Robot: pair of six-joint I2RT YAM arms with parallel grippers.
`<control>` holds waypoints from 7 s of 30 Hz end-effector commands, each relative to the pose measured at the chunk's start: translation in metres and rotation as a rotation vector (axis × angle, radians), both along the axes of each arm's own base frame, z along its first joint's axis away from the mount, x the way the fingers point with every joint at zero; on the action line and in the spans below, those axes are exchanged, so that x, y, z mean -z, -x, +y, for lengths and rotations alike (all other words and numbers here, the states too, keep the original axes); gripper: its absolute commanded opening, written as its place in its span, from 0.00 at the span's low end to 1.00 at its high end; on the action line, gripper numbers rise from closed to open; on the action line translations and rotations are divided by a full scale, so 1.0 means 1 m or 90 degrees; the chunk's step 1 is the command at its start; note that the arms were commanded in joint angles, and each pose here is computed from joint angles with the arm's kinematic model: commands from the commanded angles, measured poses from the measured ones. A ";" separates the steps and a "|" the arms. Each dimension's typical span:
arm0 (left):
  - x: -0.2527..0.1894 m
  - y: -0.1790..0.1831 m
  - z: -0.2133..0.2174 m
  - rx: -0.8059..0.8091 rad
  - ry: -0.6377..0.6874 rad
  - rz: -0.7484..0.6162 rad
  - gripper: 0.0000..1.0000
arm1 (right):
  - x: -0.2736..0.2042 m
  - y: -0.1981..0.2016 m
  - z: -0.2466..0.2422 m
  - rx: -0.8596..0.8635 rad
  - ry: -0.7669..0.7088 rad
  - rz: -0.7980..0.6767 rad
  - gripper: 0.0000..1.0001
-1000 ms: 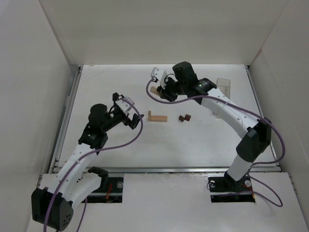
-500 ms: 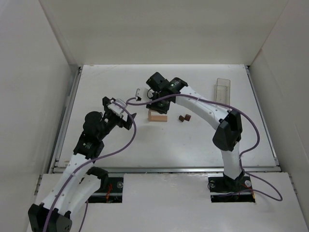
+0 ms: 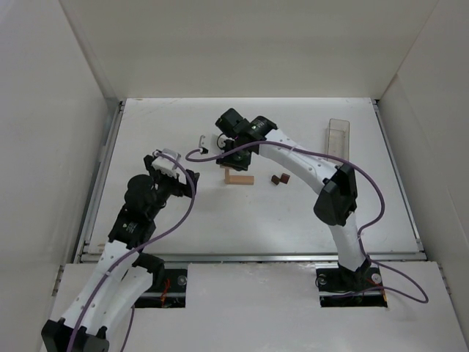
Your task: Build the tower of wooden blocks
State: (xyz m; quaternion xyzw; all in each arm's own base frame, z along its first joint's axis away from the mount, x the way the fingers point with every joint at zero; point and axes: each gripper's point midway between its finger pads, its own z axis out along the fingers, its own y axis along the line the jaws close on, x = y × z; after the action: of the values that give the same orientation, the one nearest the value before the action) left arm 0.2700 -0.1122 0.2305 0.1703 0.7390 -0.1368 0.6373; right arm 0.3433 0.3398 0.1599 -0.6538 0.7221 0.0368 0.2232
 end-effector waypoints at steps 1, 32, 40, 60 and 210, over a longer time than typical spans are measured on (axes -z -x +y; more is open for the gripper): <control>0.016 -0.005 0.023 -0.108 0.025 0.044 0.91 | -0.022 -0.002 0.018 -0.031 -0.056 -0.026 0.00; 0.019 -0.015 0.047 -0.245 0.103 0.068 0.80 | 0.016 -0.018 0.034 -0.034 -0.024 -0.021 0.00; 0.024 -0.014 0.046 -0.239 0.095 0.073 0.81 | 0.019 -0.018 0.039 -0.037 -0.021 -0.025 0.00; 0.026 -0.014 0.045 -0.232 0.090 0.072 0.81 | 0.045 -0.014 0.028 -0.037 0.025 -0.001 0.00; 0.034 -0.014 0.039 -0.207 0.079 0.078 0.82 | 0.048 -0.023 0.028 -0.030 0.010 -0.002 1.00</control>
State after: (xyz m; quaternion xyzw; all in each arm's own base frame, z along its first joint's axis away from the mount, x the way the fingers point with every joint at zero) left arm 0.2811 -0.0702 0.1883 -0.0042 0.7968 -0.0802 0.5989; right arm 0.3604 0.3606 0.1053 -0.6769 0.7087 0.0300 0.1968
